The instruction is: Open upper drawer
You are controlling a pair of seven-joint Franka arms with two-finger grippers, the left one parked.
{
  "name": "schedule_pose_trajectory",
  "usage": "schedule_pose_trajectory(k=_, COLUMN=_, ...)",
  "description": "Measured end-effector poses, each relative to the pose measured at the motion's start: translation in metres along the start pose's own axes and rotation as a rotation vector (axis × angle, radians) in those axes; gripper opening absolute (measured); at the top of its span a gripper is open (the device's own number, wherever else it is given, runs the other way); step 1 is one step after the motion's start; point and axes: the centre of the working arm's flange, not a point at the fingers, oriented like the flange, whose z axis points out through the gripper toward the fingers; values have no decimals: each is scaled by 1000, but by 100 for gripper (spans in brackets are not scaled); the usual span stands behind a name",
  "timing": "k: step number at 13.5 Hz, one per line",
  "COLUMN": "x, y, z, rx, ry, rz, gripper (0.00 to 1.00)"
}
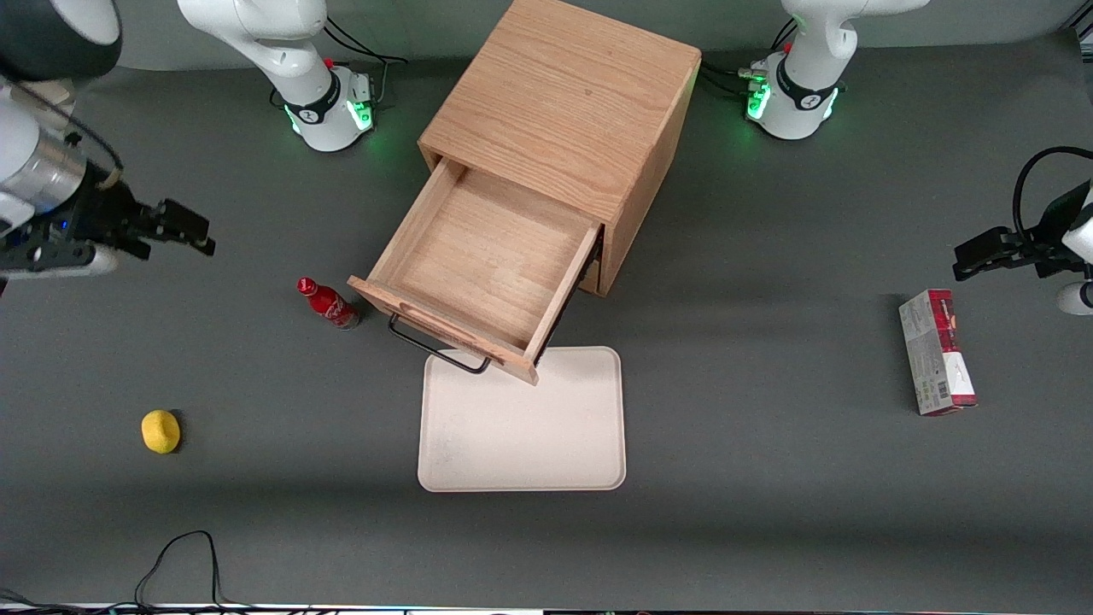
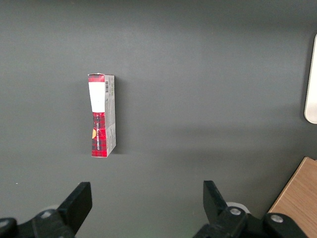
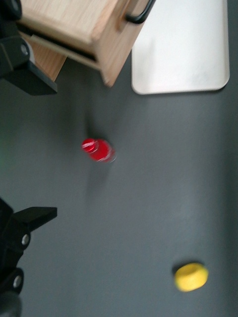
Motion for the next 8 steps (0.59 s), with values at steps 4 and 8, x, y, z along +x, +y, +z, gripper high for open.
schedule_pose_trajectory(k=4, x=-25, y=3, z=-13, rx=-76, ry=32, rz=-3, gripper=100)
schedule_pose_trajectory(k=8, x=-19, y=4, z=-10, rx=-73, ry=27, rz=9, gripper=100)
